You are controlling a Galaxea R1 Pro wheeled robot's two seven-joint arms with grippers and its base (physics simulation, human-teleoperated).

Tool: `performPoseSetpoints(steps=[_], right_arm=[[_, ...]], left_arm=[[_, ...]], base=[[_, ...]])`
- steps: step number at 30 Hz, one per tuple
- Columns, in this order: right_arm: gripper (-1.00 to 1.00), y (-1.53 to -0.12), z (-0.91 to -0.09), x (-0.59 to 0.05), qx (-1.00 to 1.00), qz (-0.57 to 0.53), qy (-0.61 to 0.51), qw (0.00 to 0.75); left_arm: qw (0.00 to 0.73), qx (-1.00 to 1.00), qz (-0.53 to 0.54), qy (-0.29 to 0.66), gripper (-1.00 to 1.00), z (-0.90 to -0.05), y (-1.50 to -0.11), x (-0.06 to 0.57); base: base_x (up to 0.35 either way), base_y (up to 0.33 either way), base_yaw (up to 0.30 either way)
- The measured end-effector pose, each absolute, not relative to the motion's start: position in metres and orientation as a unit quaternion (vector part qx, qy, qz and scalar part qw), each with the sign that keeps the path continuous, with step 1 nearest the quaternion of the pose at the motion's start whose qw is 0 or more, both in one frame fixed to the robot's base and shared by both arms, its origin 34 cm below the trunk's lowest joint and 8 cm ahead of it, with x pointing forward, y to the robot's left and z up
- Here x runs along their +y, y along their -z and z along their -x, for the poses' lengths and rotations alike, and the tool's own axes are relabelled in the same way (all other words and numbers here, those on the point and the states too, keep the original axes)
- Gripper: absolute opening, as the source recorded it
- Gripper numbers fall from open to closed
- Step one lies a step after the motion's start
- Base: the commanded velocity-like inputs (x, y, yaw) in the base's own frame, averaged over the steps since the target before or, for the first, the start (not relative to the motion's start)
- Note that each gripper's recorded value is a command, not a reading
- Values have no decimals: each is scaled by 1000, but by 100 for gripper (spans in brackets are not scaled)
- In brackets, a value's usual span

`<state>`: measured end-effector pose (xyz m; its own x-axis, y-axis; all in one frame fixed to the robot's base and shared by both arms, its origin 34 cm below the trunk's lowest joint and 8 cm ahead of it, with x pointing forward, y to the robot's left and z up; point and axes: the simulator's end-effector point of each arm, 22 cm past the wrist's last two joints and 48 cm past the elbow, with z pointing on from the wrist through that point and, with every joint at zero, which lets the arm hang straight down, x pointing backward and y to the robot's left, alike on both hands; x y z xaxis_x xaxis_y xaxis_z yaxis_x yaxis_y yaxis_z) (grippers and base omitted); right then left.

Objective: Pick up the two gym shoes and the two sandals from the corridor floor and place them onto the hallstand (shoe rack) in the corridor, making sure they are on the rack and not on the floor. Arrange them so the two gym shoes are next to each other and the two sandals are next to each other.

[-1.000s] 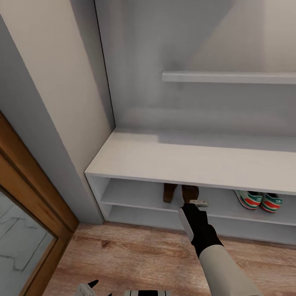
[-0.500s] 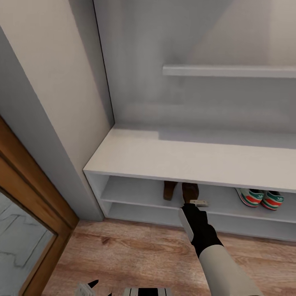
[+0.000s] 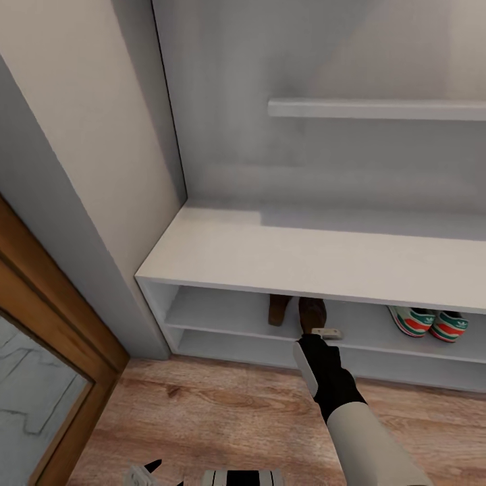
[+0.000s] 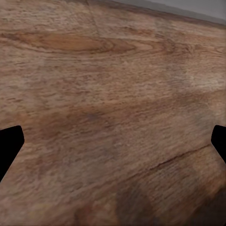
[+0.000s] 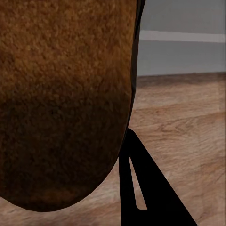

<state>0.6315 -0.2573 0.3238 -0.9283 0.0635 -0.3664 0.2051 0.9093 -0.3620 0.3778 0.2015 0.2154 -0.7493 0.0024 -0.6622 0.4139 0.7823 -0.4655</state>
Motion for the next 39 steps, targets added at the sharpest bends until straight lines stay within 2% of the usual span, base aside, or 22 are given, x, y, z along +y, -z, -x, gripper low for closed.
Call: performPoseSetpoints(steps=[9, 16, 27, 39], right_arm=[[-100, -324, -631, -257, 961, -70, 201, 176], [-100, -324, -631, -257, 961, -70, 201, 176], [-100, -324, -631, -257, 961, -70, 201, 176], [-100, -324, -631, -257, 961, -70, 201, 176]], left_arm=[[334, 883, -117, 309, 100, -378, -216, 202], [335, 883, -117, 309, 100, -378, -216, 202], [334, 882, -118, 309, 100, -378, -216, 202], [334, 883, -118, 308, 100, -378, -216, 203]], base=[[6, 0, 0], [192, 0, 0], [28, 0, 0], [128, 0, 0]])
